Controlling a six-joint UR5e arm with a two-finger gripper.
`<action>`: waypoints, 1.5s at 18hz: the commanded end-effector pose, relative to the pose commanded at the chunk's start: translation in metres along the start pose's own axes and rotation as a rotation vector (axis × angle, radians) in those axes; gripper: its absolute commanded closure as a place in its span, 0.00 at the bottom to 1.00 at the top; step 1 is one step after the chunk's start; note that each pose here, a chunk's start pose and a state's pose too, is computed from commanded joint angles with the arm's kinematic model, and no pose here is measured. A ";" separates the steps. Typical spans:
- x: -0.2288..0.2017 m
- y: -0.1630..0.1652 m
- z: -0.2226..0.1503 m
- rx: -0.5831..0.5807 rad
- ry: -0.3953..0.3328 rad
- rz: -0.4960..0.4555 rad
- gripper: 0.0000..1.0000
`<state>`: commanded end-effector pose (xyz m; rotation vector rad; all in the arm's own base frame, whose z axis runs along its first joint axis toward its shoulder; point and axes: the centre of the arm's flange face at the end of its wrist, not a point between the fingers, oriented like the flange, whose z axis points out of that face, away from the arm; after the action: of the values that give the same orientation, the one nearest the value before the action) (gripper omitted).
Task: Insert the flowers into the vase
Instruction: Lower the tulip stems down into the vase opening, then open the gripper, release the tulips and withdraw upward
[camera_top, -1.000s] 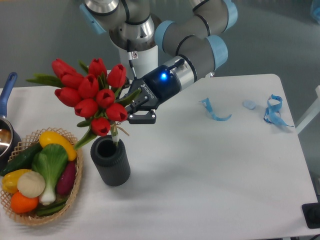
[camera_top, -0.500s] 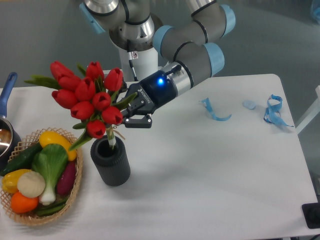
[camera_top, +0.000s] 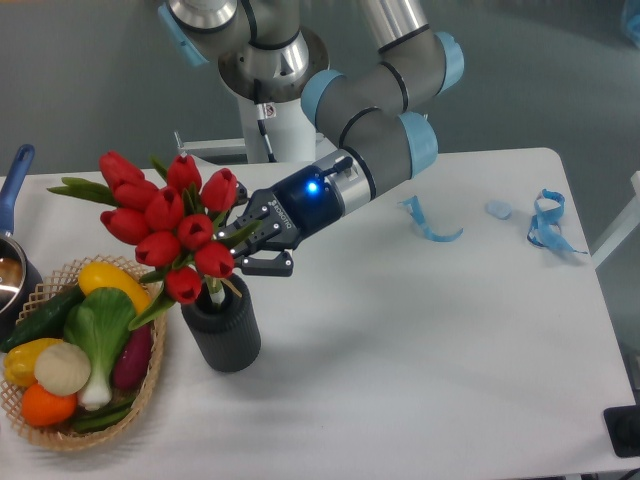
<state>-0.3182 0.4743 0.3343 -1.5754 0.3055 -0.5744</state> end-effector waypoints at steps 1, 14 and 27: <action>-0.001 0.005 0.001 0.000 0.002 -0.009 0.89; -0.001 0.083 0.002 -0.063 -0.003 0.017 0.88; -0.002 0.084 0.005 -0.099 -0.002 0.043 0.29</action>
<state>-0.3048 0.4709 0.2511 -1.6605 0.3704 -0.5309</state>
